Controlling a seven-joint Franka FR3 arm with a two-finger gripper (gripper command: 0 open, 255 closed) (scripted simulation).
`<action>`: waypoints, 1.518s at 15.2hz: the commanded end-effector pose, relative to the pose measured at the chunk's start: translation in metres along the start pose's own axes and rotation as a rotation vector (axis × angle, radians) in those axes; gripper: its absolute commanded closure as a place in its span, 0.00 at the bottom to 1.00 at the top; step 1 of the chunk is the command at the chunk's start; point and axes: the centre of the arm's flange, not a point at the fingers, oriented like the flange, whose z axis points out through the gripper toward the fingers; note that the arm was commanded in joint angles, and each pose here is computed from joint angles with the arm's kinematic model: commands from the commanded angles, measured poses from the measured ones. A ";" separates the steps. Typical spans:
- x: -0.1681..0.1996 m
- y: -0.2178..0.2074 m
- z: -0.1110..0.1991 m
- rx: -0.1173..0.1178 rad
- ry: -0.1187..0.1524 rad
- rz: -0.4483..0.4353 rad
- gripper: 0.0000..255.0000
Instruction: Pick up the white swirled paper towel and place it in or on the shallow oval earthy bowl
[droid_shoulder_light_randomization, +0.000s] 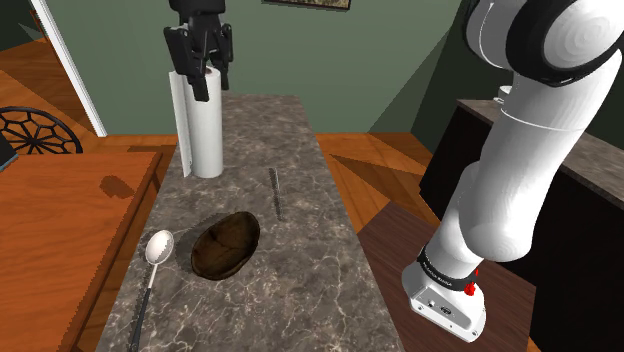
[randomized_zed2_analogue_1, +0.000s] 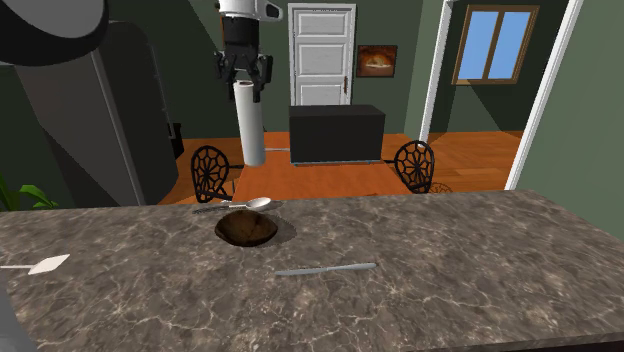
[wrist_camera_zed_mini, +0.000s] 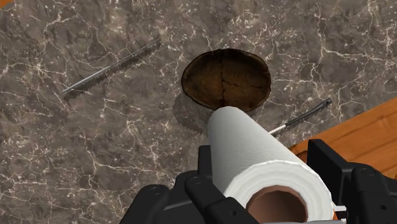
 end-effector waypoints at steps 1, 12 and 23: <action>-0.009 -0.014 0.001 0.000 -0.001 0.001 1.00; -0.006 -0.010 0.059 0.000 -0.001 0.001 1.00; -0.003 -0.007 0.117 0.000 -0.001 0.001 1.00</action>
